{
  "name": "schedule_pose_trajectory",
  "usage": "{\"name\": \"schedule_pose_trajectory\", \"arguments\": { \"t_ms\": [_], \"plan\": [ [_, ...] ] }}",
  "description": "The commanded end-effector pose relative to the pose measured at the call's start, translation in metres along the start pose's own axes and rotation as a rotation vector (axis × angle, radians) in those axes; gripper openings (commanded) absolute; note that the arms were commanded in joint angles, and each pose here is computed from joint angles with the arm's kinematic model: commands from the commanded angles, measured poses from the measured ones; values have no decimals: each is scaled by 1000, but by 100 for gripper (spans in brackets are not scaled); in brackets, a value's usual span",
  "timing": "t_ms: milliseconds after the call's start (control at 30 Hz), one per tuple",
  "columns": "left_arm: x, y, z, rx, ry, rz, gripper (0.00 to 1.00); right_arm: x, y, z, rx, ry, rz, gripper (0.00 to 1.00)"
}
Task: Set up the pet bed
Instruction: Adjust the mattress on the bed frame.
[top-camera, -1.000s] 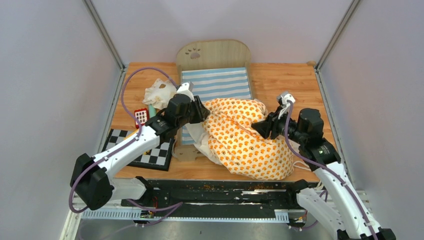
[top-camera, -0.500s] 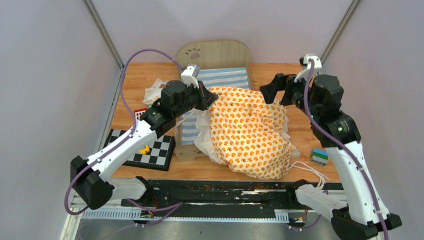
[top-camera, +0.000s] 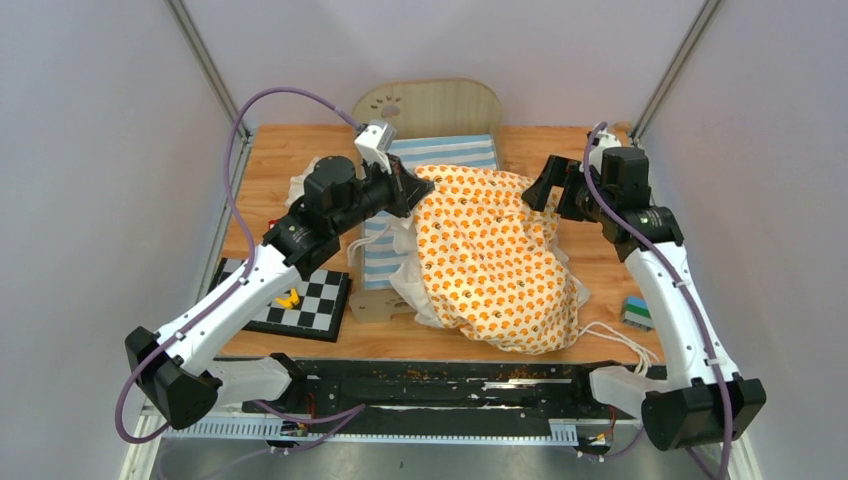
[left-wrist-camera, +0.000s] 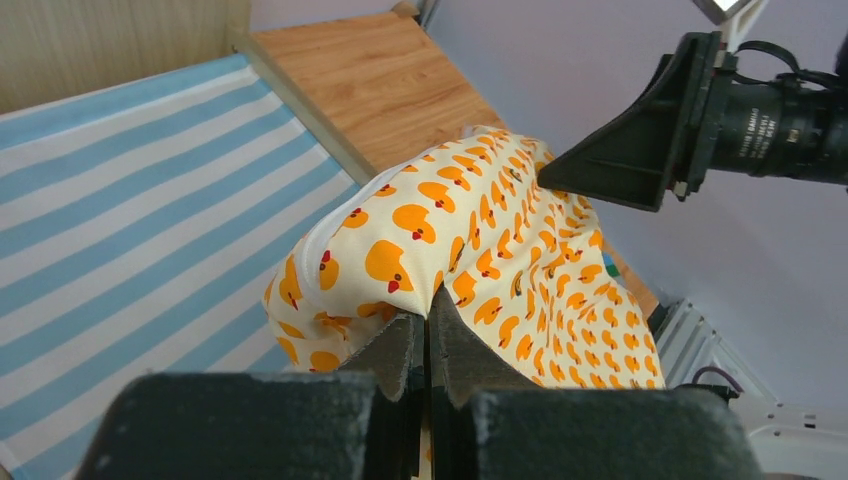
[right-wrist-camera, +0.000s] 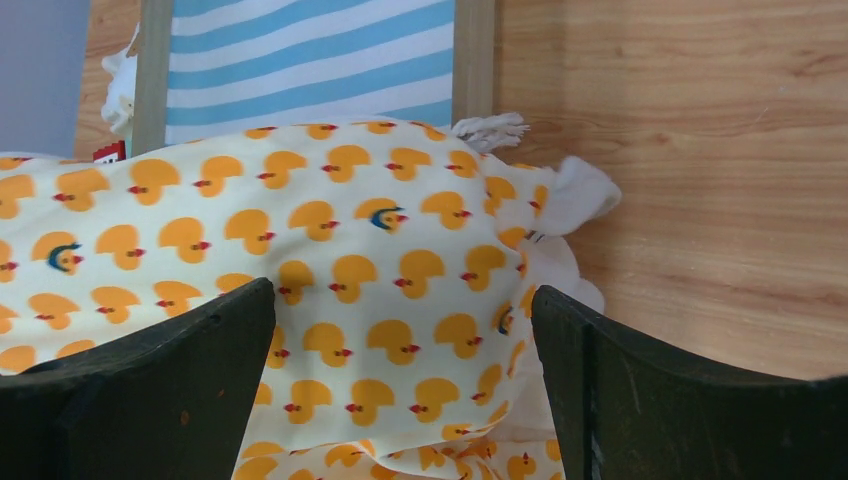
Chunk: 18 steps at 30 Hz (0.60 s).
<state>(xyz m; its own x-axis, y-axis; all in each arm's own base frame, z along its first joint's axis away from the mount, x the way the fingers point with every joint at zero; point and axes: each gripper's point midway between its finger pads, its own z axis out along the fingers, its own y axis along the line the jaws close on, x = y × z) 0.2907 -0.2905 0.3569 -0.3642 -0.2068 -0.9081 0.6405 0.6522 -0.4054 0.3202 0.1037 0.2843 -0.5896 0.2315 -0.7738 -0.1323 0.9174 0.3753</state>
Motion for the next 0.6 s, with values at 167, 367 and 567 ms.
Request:
{"name": "schedule_pose_trajectory", "arguments": {
  "t_ms": [167,367,567],
  "plan": [
    [-17,-7,-6,25,-48,51,0,0,38,19,-428,34,119,100],
    [-18,-9,-3,32,-47,48,0,11,51,26,-554,86,168,97],
    [-31,-10,-10,10,-60,63,0,-15,56,9,-527,-13,91,35]
  ]
}}
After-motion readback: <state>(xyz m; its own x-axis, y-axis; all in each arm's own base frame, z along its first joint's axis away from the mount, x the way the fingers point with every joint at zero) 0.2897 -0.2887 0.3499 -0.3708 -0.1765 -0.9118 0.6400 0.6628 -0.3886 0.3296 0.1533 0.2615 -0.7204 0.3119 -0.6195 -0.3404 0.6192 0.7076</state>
